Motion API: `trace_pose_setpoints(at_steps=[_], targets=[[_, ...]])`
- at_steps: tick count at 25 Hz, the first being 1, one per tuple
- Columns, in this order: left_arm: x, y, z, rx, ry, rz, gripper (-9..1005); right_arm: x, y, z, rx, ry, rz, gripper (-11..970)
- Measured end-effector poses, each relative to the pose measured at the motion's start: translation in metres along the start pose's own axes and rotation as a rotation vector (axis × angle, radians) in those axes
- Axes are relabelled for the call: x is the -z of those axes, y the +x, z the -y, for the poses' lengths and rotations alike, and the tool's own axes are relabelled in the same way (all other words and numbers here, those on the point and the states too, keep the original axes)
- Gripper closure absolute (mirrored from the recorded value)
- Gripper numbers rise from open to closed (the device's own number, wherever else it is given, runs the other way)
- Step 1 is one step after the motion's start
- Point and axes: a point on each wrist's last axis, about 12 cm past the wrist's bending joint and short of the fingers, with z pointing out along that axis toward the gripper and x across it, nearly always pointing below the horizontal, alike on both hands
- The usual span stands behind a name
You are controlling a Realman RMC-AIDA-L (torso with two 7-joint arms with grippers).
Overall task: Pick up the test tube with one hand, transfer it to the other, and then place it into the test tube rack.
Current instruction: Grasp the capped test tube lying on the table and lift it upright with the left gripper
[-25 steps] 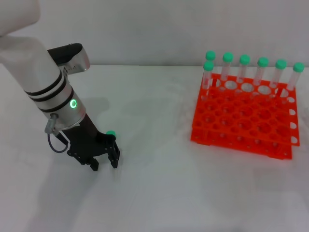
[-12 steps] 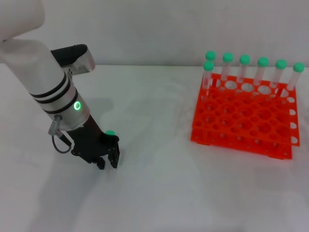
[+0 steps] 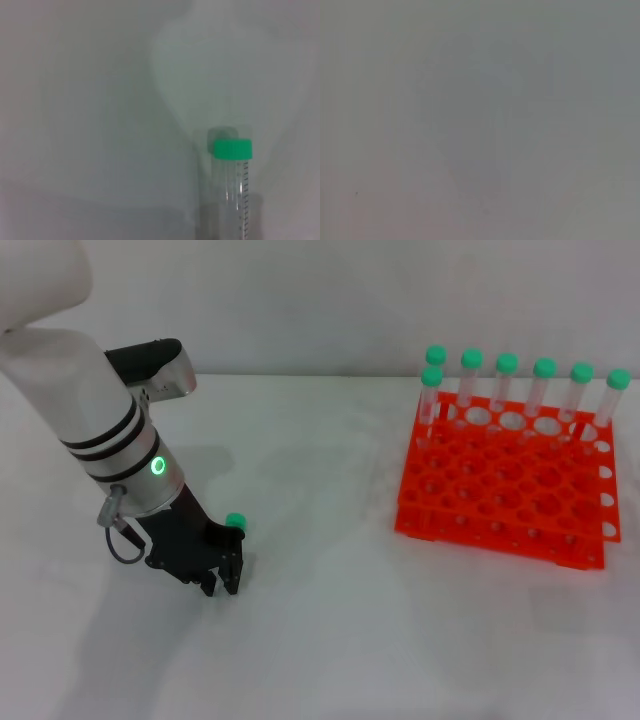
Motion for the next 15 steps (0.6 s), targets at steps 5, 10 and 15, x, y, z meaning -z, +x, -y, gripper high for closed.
trace_pose_setpoints(at_steps=[5,10,15], targets=[[-0.001,0.001,-0.001,-0.043,0.003,-0.001,780,0.0,0.0,0.0,0.0,0.0,0.001,86],[0.006,-0.007,0.006,-0.11,-0.002,0.028,796,0.0,0.0,0.0,0.0,0.002,0.001,86],[0.018,-0.022,0.012,-0.153,0.03,0.129,796,0.004,0.001,0.003,-0.001,0.012,-0.003,86]])
